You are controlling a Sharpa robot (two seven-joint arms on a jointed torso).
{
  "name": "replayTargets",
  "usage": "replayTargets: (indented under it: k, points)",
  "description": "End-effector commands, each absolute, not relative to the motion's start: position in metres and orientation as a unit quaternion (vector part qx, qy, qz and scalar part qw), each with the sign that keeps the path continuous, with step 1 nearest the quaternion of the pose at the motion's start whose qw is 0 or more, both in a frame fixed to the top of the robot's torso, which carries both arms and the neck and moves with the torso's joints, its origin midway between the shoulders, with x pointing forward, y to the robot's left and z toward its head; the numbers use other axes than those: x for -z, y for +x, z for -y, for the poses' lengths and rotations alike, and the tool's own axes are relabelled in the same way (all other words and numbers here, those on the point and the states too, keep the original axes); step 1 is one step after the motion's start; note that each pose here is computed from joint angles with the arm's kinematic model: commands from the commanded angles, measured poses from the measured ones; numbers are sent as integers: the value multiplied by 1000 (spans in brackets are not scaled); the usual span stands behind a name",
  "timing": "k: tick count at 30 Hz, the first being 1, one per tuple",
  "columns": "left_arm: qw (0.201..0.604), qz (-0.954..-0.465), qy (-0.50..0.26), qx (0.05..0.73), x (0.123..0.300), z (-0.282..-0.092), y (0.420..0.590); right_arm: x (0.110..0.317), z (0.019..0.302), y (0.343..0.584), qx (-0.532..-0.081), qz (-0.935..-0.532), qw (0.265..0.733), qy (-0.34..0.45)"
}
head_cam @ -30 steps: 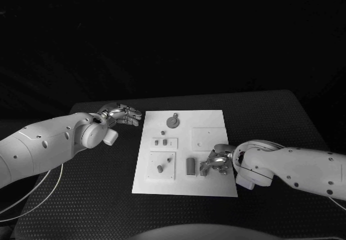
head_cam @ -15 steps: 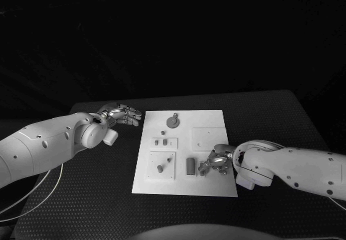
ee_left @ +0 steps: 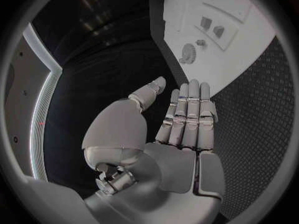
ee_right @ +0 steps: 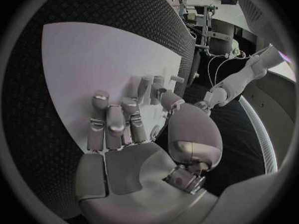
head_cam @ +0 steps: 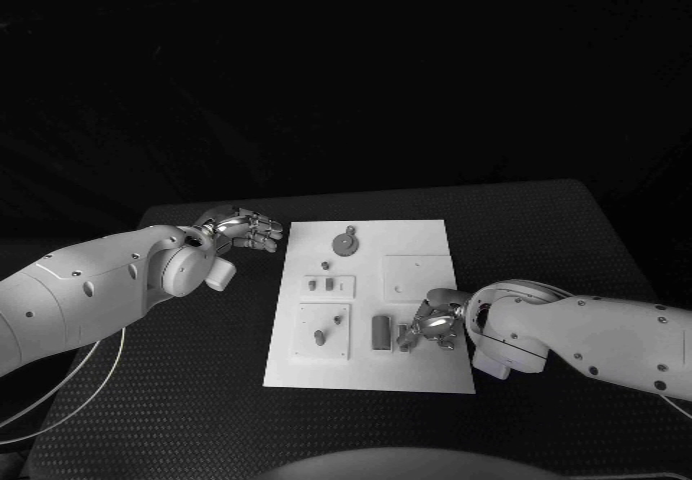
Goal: Assemble the parts on the task board
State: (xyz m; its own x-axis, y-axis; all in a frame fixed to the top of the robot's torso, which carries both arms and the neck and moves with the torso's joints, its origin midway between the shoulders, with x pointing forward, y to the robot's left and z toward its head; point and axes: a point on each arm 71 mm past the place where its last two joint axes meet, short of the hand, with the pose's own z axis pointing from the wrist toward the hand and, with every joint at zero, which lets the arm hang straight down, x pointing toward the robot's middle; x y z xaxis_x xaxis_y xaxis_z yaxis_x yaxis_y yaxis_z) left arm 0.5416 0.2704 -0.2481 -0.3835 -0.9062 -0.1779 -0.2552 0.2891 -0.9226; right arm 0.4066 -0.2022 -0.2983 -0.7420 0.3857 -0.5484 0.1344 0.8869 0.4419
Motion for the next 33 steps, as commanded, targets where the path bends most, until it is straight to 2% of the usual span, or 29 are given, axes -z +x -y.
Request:
replayTargets:
  k: [1,12,27,33]
  points:
    - [370,-710,-406,440,247,-269,541,300,195,401,-203,-924,313,84]
    - [370,-710,-406,441,247,-267,542,301,196,401,-190,-927,317,59]
    - [370,-710,-407,440,247,-268,541,302,202,407,-172,-922,335,90]
    - [369,-711,-407,439,248,-268,541,304,205,408,-163,-927,325,94]
